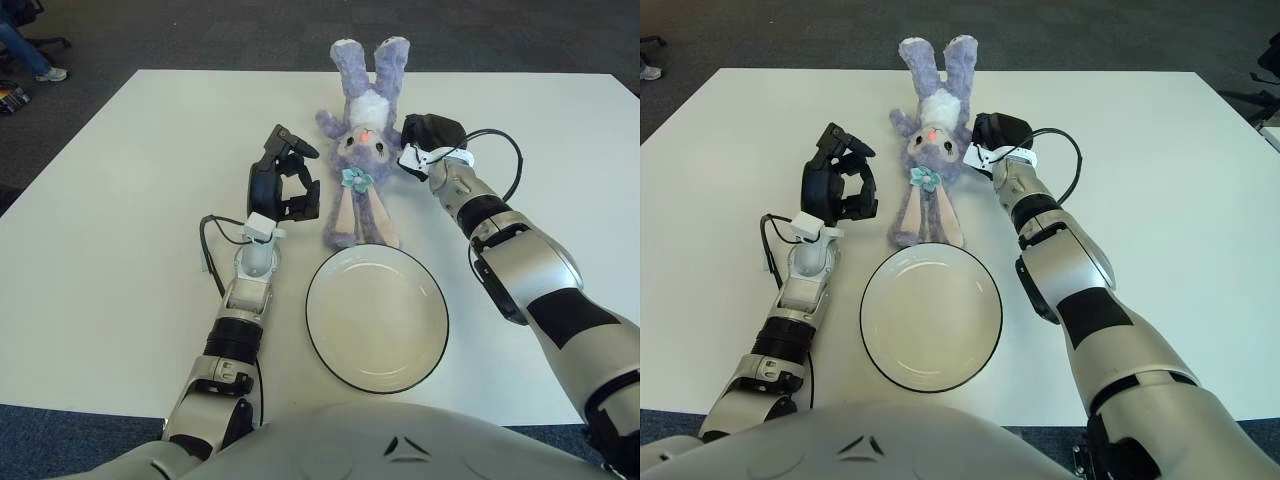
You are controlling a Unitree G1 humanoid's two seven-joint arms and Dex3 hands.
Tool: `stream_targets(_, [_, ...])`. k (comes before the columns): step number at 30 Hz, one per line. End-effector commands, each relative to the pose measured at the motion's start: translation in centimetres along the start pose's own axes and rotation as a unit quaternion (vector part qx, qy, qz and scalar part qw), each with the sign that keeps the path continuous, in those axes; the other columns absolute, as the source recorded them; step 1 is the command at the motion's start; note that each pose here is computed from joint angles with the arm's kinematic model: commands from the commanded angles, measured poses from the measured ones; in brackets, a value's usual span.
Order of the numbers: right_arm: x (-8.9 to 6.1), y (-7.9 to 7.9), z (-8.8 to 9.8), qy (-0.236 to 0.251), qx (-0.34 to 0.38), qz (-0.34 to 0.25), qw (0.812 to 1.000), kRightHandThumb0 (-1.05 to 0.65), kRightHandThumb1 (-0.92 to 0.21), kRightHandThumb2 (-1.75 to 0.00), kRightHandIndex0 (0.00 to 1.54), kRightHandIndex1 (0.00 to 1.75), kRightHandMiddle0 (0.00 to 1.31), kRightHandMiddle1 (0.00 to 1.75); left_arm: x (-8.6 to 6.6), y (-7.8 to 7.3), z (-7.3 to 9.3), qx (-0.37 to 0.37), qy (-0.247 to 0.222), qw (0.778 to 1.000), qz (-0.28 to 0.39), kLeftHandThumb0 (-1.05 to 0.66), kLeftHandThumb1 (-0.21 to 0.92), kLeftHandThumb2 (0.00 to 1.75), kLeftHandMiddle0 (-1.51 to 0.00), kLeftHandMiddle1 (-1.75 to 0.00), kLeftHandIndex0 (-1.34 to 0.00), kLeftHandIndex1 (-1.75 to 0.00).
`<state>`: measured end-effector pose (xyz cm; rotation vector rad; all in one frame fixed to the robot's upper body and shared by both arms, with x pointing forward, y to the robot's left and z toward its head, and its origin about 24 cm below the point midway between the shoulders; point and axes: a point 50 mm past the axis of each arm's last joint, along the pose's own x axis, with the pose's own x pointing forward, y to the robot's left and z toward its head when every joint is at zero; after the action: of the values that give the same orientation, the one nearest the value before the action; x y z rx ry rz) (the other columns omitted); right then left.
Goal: Put the doll into the plate.
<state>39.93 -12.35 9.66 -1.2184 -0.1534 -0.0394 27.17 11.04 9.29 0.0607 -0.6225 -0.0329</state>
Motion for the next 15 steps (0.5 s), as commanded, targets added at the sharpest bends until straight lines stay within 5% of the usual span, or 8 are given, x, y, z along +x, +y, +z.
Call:
stream_targets(1, [-0.4, -0.2, -1.7, 0.021, -0.006, -0.021, 1.000, 0.00, -0.17, -1.45, 0.57, 1.63, 0.71, 1.72, -4.6, 0.5, -2.7, 0.012, 0.101, 0.995, 0.003, -0.43, 0.48, 1.11, -1.04, -1.75, -0.48, -1.75])
stream_targets(15, [-0.7, -1.2, -3.3, 0.021, -0.021, -0.059, 0.998, 0.00, -0.23, -1.32, 0.64, 1.63, 0.63, 1.57, -4.6, 0.5, -2.7, 0.010, 0.099, 0.995, -0.001, -0.43, 0.49, 1.10, -1.03, -1.75, -0.48, -1.75])
